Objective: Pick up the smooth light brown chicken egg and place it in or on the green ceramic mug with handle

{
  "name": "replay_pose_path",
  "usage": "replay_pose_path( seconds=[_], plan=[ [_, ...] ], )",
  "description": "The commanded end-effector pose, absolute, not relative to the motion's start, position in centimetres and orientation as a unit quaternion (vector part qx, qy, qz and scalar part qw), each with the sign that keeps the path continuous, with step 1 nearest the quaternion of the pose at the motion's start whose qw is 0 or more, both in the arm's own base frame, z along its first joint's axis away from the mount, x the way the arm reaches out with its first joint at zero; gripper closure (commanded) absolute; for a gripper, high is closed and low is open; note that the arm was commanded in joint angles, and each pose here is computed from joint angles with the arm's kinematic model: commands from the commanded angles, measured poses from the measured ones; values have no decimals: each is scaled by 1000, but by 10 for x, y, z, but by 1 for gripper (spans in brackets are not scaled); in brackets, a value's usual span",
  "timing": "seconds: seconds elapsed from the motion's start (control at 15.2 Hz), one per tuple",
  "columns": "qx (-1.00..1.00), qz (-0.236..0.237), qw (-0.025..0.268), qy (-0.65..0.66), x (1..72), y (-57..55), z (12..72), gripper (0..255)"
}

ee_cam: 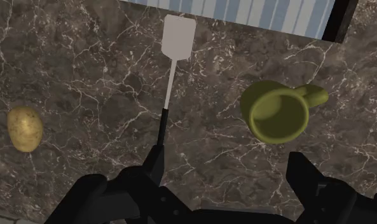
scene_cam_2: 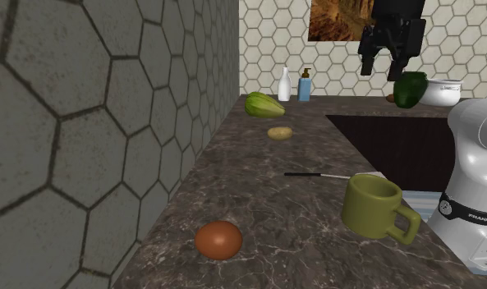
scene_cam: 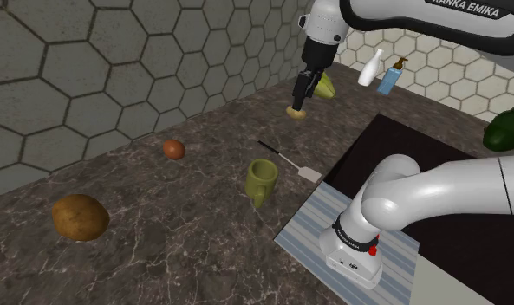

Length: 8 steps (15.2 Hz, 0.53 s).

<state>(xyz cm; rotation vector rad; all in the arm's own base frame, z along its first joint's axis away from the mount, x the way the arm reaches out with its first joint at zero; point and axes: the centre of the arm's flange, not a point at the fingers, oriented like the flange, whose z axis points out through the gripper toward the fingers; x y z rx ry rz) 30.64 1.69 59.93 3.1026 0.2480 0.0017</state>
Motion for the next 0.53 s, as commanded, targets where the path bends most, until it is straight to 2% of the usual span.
replay_pose_path(
  seconds=[0.0,0.46],
  plan=[
    [997,1,15,80,306,17,599,0],
    [998,-22,5,56,381,61,557,0]
  ],
)
